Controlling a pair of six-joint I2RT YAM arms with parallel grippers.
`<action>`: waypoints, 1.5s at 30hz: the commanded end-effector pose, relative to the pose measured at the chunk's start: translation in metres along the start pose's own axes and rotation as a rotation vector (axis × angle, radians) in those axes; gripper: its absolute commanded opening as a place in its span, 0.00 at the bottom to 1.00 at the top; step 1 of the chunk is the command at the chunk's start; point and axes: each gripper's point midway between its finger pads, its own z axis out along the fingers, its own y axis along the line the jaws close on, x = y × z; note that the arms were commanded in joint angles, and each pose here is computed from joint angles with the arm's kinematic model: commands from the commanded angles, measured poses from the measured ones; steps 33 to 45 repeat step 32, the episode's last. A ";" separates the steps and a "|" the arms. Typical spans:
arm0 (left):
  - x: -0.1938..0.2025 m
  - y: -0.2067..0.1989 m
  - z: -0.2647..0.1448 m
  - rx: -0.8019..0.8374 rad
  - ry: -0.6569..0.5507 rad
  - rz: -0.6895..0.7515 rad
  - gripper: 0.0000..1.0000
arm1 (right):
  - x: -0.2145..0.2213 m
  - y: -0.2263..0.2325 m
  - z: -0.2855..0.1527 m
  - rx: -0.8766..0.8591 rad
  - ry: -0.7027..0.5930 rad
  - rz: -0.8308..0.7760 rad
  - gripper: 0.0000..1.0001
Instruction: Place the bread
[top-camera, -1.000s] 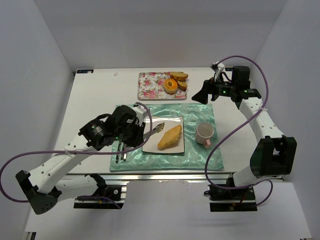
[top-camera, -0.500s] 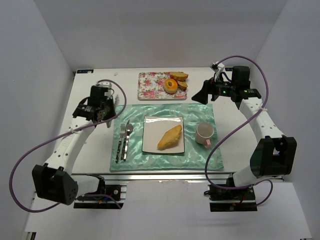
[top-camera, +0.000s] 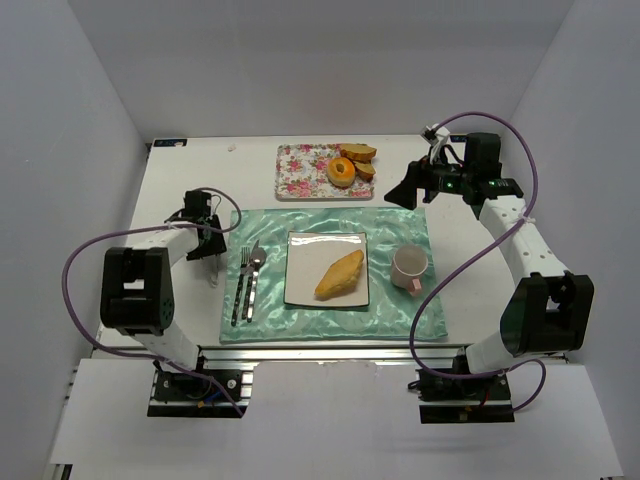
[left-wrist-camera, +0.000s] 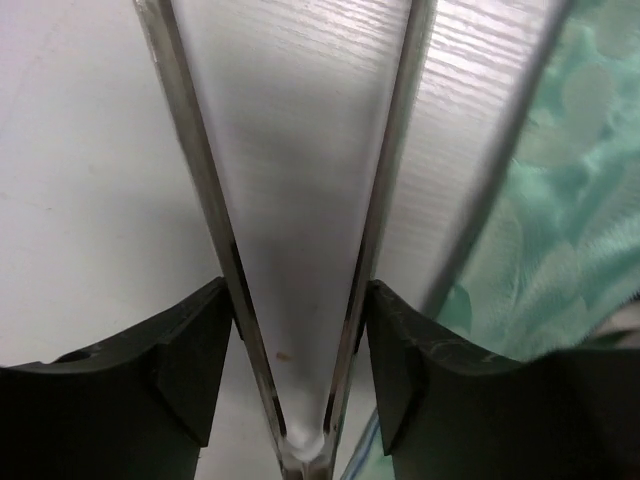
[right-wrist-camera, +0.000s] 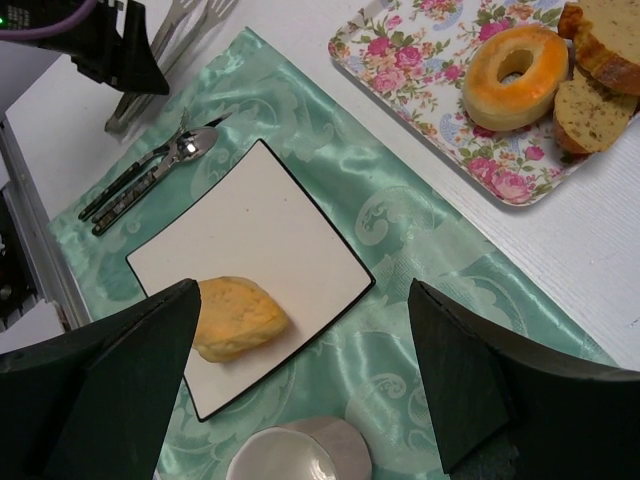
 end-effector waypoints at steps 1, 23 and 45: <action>-0.018 0.005 0.013 -0.017 -0.059 -0.031 0.66 | -0.012 0.008 -0.010 -0.010 -0.026 -0.051 0.89; -0.067 0.001 -0.101 0.206 -0.285 -0.074 0.98 | -0.003 -0.015 -0.018 0.157 0.040 0.019 0.89; -0.077 -0.039 -0.179 0.540 -0.478 -0.084 0.98 | -0.021 -0.040 -0.032 0.359 -0.033 0.059 0.90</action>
